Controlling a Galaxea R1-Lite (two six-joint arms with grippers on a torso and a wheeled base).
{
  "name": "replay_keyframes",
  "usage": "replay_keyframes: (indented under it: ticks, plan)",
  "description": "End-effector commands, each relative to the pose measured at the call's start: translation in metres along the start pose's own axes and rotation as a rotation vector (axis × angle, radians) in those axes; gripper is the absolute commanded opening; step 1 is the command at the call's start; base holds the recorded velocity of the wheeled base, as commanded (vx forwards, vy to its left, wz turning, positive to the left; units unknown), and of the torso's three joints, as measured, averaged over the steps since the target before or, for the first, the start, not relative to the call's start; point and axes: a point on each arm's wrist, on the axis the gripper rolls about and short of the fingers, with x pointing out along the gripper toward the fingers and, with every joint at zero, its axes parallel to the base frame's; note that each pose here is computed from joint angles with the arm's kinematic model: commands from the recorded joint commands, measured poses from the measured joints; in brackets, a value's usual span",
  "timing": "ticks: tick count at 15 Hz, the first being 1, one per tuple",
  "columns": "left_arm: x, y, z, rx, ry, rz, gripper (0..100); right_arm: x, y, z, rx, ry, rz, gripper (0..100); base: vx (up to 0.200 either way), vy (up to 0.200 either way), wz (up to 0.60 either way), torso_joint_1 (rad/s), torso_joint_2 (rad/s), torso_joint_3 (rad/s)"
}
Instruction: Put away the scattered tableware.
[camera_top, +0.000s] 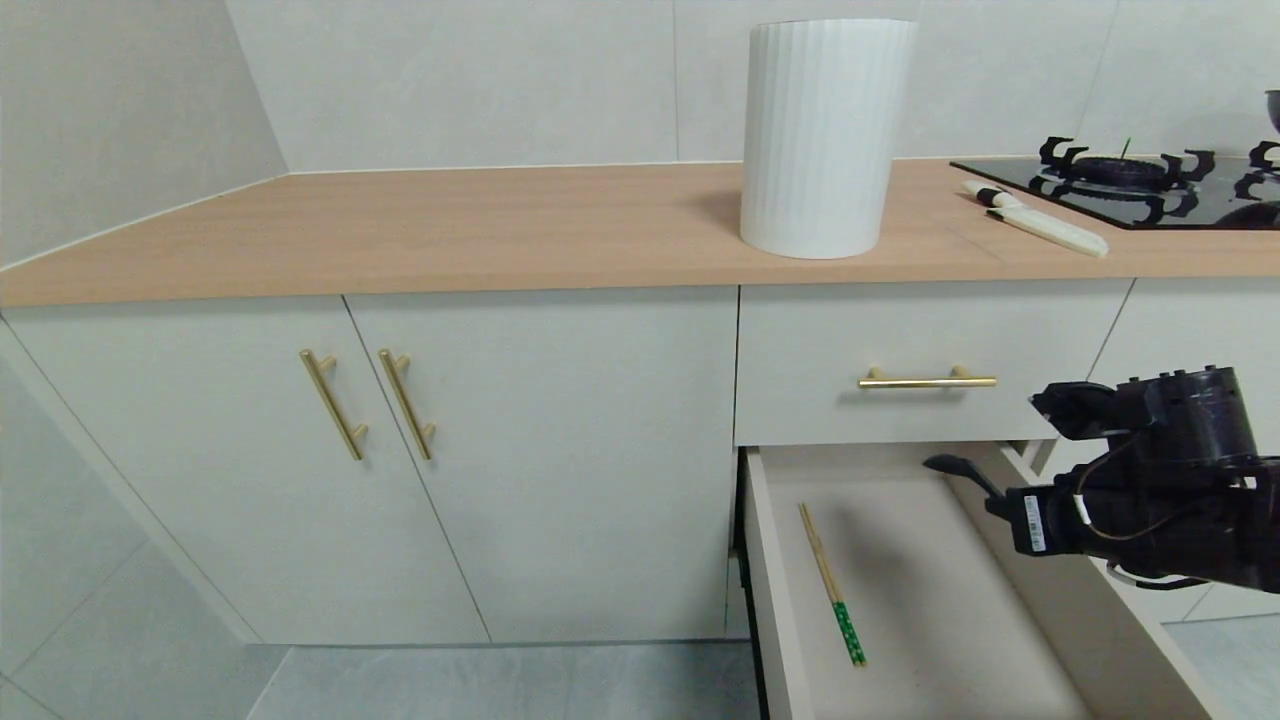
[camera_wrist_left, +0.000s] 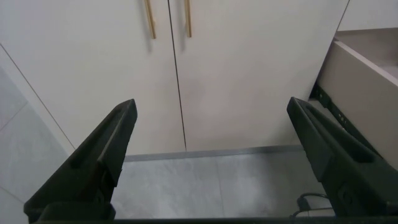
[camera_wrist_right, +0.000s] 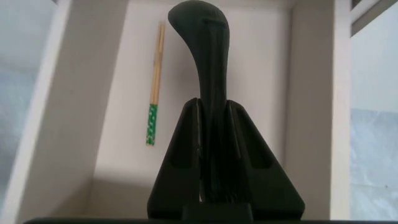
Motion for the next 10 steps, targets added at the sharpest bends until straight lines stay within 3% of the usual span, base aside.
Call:
replay_keyframes:
  ticks: [1, 5, 10]
  plan:
    - [0.000, 0.000, 0.000, 0.000, 0.000, 0.000, 100, 0.022, 0.001, -0.011, -0.006, 0.072, -0.005, 0, 0.000, 0.000, 0.00, 0.000, 0.00, 0.000]
    - [0.000, 0.000, 0.000, 0.000, 0.000, 0.000, 100, 0.061, 0.013, -0.028, -0.021, 0.181, -0.027, 0, 0.000, 0.000, 0.00, 0.000, 0.00, 0.000]
    - [0.000, 0.000, 0.000, 0.000, 0.000, 0.000, 100, 0.119, 0.019, -0.060, 0.022, 0.183, -0.133, 0, 0.000, 0.000, 0.00, 0.000, 0.00, 0.000]
